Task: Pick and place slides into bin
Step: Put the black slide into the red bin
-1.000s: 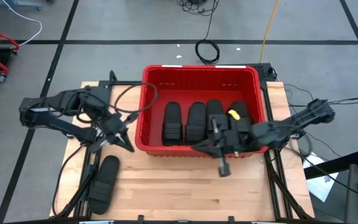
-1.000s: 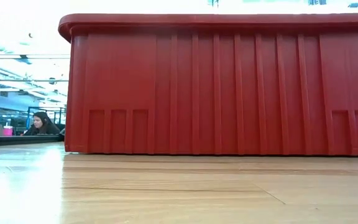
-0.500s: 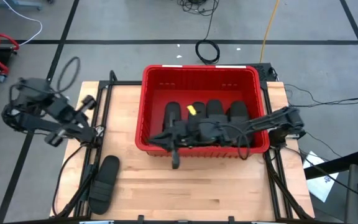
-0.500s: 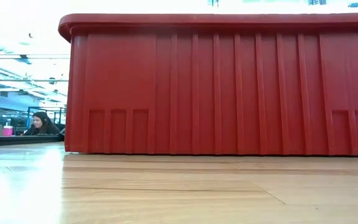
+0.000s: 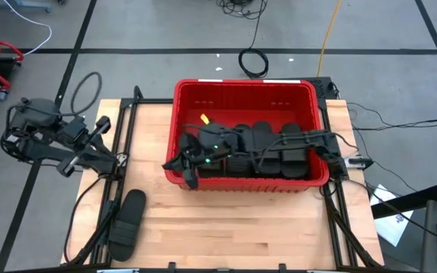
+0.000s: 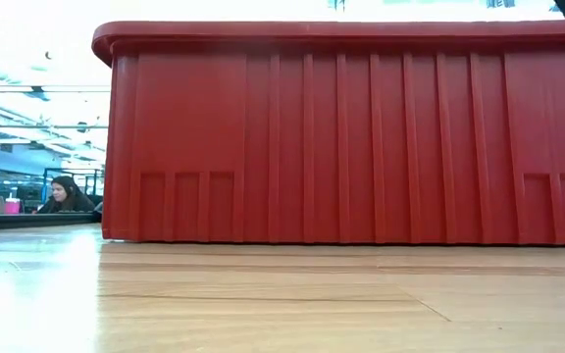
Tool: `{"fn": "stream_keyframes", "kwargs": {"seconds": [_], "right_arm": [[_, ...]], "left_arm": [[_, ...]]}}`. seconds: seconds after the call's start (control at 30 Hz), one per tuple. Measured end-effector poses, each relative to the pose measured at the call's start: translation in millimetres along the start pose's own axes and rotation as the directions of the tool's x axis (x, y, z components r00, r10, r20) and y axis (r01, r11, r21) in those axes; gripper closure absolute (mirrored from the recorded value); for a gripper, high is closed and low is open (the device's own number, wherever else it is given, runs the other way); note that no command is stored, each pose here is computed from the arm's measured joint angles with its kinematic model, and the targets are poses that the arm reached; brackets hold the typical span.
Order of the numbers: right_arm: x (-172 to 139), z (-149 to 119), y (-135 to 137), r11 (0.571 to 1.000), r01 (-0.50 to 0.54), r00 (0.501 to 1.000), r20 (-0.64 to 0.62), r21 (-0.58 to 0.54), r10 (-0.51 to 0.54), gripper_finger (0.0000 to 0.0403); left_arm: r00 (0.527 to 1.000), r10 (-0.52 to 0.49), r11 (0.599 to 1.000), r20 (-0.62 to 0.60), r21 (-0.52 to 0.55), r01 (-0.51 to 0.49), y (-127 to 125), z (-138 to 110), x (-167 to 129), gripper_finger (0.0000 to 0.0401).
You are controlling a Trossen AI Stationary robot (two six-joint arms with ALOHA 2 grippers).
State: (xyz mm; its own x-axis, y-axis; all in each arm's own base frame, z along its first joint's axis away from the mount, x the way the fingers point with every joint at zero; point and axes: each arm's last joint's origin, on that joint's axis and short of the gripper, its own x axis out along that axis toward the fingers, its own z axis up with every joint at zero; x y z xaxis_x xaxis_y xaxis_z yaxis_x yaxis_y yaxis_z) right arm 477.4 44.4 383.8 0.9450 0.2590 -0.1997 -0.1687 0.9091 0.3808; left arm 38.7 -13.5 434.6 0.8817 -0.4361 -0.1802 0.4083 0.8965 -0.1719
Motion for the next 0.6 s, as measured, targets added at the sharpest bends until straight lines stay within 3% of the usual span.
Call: {"fn": "stream_keyframes", "kwargs": {"seconds": [0.1,0.2,0.33,0.5,0.6], "right_arm": [[5.2,-5.1,-9.9,1.000,-0.007,0.999,-0.031,0.029,0.008,0.0403],[4.5,-2.4,-11.2,0.999,-0.034,0.999,-0.018,0.022,0.034,0.0403],[-7.4,10.4,-10.2,0.999,-0.033,0.999,0.019,-0.037,0.034,0.0403],[-30.3,33.8,4.9,0.988,-0.055,0.990,0.117,-0.145,0.072,0.0403],[-56.7,46.8,26.0,0.977,-0.043,0.989,0.129,-0.210,0.072,0.0403]], "left_arm": [[0.995,-0.022,0.993,-0.097,-0.118,0.011,1.8,-7.0,4.9,0.0387],[0.962,-0.031,0.972,-0.271,-0.231,-0.033,7.9,-17.7,18.1,0.0397],[0.904,-0.080,0.973,-0.421,-0.228,-0.020,15.3,-24.9,37.1,0.0393],[0.929,-0.143,0.988,-0.342,-0.107,0.112,14.9,-16.3,43.0,0.0398],[0.948,-0.156,0.984,-0.277,-0.127,0.124,10.9,-12.6,35.2,0.0397]]}}
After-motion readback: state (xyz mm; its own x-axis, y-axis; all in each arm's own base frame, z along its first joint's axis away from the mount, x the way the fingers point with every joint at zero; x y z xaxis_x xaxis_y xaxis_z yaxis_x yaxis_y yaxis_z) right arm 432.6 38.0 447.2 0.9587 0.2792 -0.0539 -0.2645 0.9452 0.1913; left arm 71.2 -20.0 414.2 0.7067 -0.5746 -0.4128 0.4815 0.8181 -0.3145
